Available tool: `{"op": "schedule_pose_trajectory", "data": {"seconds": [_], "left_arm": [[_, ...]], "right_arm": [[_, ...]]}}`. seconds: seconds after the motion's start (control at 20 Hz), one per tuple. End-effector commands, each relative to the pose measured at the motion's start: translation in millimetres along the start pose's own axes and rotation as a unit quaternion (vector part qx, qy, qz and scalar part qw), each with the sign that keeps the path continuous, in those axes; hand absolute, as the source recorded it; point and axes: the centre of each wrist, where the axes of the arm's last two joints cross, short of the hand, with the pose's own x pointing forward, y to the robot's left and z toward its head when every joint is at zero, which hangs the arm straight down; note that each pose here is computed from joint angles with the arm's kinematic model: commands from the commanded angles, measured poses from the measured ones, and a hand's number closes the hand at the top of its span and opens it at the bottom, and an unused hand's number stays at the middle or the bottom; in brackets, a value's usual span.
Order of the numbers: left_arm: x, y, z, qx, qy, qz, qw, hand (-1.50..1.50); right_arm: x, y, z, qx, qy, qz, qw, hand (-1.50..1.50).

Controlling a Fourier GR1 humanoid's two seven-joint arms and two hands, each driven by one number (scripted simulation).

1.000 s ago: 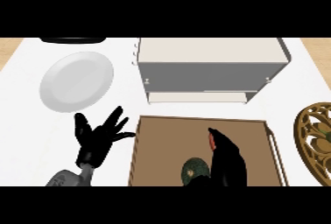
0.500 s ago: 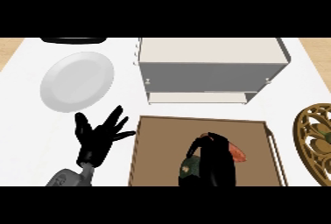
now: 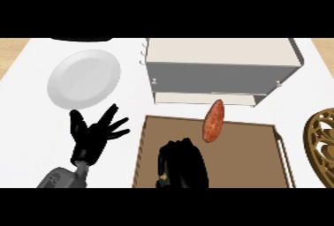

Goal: Pick the squash from the tray and place it in the tiered shelf

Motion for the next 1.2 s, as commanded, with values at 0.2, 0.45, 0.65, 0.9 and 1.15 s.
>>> {"op": "schedule_pose_trajectory", "data": {"seconds": [0.2, 0.45, 0.65, 0.9, 1.15], "left_arm": [[7, 60, 12, 0.112, 0.002, -0.032, 0.9932, 0.0], [-4, 60, 15, 0.107, 0.005, -0.033, 0.9937, 0.0], [-5, 70, 17, 0.116, 0.011, -0.031, 0.9927, 0.0], [-18, 66, 16, 0.117, 0.014, -0.028, 0.9926, 0.0], [-7, 72, 17, 0.118, 0.002, -0.023, 0.9928, 0.0]], "right_arm": [[55, -51, 41, -0.099, -0.112, -0.051, 0.987, 1.5], [81, -103, 66, -0.197, -0.111, -0.066, 0.972, 1.5], [91, -141, 80, -0.231, -0.1, -0.061, 0.966, 1.5], [103, -176, 81, -0.269, -0.088, -0.068, 0.957, 1.5], [109, -225, 64, -0.273, -0.072, -0.095, 0.955, 1.5]]}}
